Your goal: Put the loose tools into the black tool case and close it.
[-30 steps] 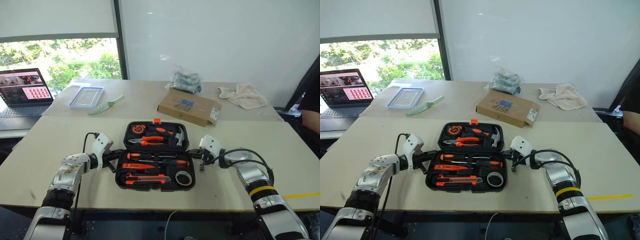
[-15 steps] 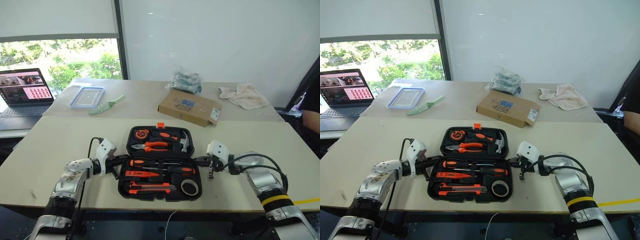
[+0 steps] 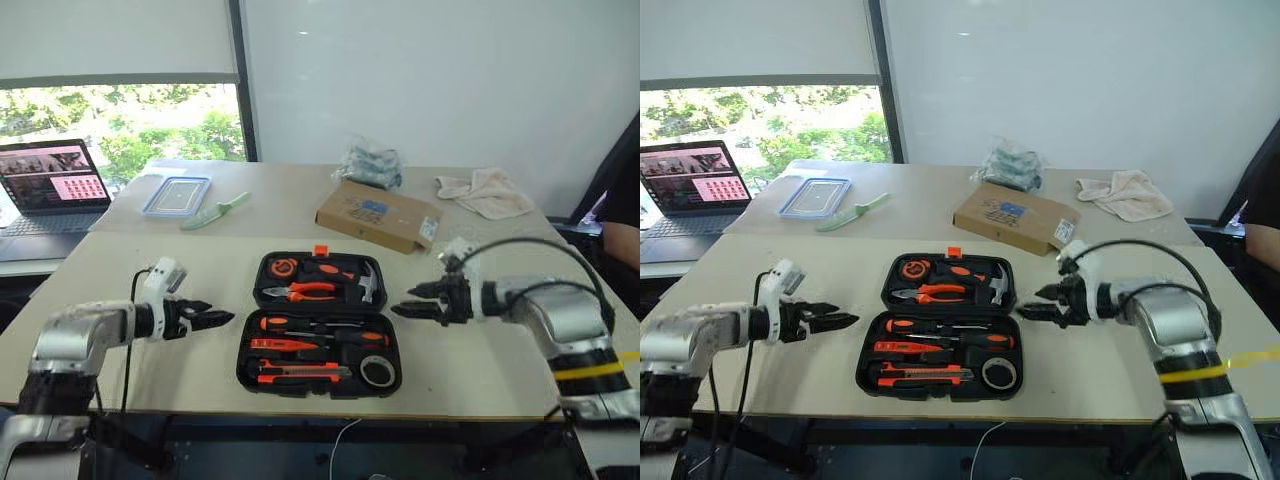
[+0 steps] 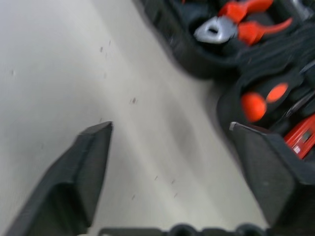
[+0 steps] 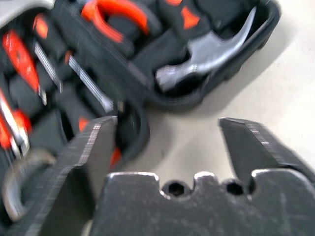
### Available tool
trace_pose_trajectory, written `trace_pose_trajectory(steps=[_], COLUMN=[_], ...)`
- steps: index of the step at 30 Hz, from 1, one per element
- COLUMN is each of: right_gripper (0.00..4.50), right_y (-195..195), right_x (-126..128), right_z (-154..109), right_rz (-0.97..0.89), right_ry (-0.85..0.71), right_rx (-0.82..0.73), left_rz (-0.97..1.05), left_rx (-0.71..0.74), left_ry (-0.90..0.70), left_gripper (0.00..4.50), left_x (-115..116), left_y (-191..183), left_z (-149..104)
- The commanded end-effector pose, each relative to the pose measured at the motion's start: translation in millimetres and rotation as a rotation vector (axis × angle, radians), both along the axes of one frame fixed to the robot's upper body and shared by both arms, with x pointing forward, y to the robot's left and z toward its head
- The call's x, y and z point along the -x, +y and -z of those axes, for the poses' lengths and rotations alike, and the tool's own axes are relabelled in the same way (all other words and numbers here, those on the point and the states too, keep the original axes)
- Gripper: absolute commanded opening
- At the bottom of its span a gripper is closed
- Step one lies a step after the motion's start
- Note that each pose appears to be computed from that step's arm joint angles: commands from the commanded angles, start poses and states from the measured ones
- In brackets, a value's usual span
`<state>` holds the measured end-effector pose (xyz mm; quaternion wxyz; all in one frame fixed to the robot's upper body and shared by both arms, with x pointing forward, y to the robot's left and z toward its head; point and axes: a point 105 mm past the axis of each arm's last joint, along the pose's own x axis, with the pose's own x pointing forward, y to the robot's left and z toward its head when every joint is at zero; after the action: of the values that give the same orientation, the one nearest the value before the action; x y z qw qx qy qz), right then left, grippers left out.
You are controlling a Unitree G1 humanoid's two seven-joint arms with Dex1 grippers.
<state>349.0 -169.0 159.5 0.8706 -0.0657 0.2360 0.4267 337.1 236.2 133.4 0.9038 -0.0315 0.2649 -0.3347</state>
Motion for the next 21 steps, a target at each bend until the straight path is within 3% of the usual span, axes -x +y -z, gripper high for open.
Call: trace_pose_trajectory(steps=[1, 7, 18, 19, 21], right_gripper=[4.19, 4.19, 4.19, 3.95, 3.43], right_y=[-3, 5, 22, 23, 22], right_x=[-35, -54, -57, -56, -57], right_z=[-6, -2, 13, 16, 21], right_rz=[0.25, 0.312, 0.271, 0.266, 0.276], right_ry=[0.102, 0.141, 0.199, 0.206, 0.216], right_rx=[-0.013, 0.013, 0.063, 0.074, 0.087], left_rz=[-0.081, -0.14, -0.146, -0.148, -0.155], left_rx=[0.077, 0.048, -0.004, -0.007, -0.016], left_ry=[0.035, 0.074, 0.118, 0.123, 0.133], left_gripper=[4.29, 4.29, 4.29, 4.34, 3.79], left_x=[-32, -51, -49, -49, -48], left_y=[-27, -41, -33, -32, -30], left_z=[-14, -7, -2, -1, 0])
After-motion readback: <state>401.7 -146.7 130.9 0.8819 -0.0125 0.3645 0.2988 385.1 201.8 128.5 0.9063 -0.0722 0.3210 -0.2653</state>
